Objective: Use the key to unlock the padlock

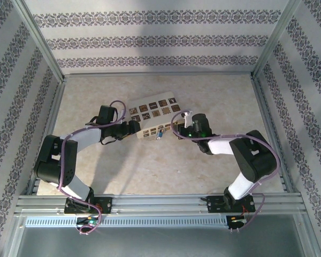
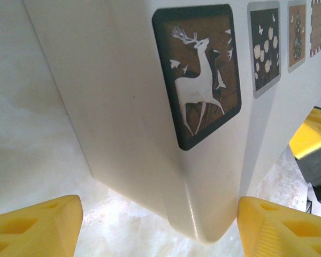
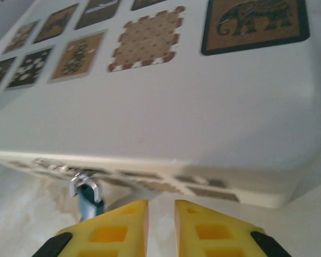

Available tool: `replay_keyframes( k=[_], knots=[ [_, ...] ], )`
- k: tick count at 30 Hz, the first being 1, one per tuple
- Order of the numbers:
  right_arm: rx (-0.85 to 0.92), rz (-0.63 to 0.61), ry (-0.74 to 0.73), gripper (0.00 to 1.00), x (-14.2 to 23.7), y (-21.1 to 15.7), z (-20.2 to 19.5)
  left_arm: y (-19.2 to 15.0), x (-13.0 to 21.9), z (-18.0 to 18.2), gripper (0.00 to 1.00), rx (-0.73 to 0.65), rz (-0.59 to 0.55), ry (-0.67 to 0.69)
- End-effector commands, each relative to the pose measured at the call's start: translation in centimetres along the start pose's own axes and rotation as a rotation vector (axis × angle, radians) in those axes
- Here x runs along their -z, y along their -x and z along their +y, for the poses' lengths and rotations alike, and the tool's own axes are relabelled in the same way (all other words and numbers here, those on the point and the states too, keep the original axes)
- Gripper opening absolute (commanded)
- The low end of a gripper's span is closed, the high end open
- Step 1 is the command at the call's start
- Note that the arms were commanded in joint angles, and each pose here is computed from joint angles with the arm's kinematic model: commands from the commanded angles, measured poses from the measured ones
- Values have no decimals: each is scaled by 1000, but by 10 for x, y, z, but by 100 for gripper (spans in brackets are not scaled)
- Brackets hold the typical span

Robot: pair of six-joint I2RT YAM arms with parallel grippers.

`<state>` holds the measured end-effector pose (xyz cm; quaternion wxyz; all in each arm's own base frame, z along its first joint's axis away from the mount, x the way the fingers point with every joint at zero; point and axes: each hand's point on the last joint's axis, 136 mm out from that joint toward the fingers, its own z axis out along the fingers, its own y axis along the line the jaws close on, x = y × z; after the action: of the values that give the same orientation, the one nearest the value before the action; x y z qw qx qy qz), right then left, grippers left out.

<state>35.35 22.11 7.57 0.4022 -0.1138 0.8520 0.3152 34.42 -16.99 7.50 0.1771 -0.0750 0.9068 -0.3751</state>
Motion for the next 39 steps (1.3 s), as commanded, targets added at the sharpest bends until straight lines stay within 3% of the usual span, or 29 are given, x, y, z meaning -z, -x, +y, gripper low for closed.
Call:
replay_keyframes(
  k=[1, 9, 21, 39],
  knots=[
    [-89, -32, 103, 27, 16, 4, 26, -17, -3, 18, 75, 43, 32, 82],
    [-232, -24, 241, 42, 14, -18, 68, -14, -1, 15, 74, 42, 18, 78],
    [-292, 44, 207, 37, -30, -38, 58, -11, -3, 13, 72, 43, 11, 61],
    [-293, 61, 157, 35, -55, -51, 49, -9, -2, 11, 71, 44, 8, 57]
  ],
)
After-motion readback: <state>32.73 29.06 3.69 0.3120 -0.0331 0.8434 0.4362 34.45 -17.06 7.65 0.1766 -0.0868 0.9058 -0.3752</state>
